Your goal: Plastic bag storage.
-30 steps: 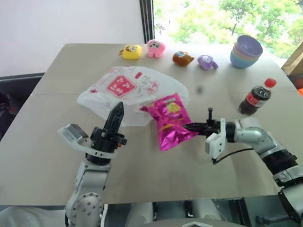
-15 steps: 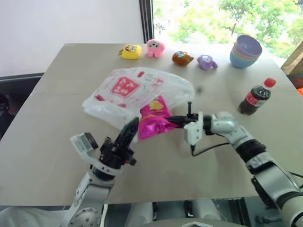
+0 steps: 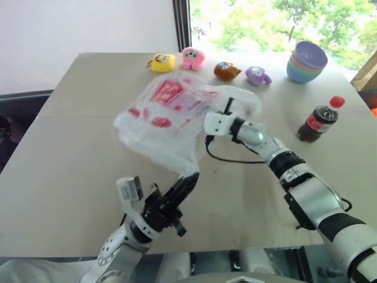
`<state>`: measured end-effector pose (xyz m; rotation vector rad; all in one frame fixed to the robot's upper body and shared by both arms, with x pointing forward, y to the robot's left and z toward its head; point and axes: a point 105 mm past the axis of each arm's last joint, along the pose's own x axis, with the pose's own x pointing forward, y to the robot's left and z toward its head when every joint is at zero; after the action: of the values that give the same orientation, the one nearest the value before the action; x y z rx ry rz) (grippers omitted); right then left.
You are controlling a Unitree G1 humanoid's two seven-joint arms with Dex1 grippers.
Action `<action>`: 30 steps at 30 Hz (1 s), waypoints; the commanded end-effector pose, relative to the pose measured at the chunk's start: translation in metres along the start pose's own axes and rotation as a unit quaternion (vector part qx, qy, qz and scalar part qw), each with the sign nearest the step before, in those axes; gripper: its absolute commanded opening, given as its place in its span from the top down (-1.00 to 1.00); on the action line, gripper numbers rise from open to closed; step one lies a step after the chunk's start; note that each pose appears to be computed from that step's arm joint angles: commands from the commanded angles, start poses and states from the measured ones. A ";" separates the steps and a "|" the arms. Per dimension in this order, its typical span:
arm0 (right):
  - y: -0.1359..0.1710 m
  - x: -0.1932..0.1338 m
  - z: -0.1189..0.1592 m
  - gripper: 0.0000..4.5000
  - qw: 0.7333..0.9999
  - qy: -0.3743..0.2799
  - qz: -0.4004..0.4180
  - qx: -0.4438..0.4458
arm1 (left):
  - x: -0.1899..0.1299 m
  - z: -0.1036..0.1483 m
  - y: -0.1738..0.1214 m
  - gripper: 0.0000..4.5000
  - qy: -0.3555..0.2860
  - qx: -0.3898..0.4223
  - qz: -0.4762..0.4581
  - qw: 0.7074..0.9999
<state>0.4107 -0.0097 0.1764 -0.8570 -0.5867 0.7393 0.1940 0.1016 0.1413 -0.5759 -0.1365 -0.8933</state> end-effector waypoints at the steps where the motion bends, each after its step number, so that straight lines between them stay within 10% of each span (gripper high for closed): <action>1: -0.036 -0.029 -0.014 0.96 0.996 0.023 -0.082 -0.006 | 0.005 0.014 0.013 1.00 -0.021 0.038 0.013 0.999; 11: -0.032 -0.100 -0.019 0.96 0.986 0.127 -0.102 0.037 | 0.027 0.037 0.047 1.00 -0.039 0.067 0.057 0.995; 14: -0.028 -0.091 -0.023 0.65 0.983 0.149 -0.092 0.056 | 0.032 0.034 0.047 1.00 -0.032 0.067 0.054 0.996; 22: 0.012 -0.092 0.018 -0.95 0.973 0.071 0.040 0.214 | 0.046 0.045 0.053 1.00 -0.072 0.049 0.075 0.993; 30: 0.001 -0.154 0.062 -0.98 0.971 -0.010 -0.011 0.238 | 0.053 0.046 0.059 1.00 -0.090 0.038 0.088 0.991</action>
<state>0.2775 -0.0891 0.1555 -0.3797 -0.2561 0.9144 0.2787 0.1195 0.1674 -0.5878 -0.2492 -0.6517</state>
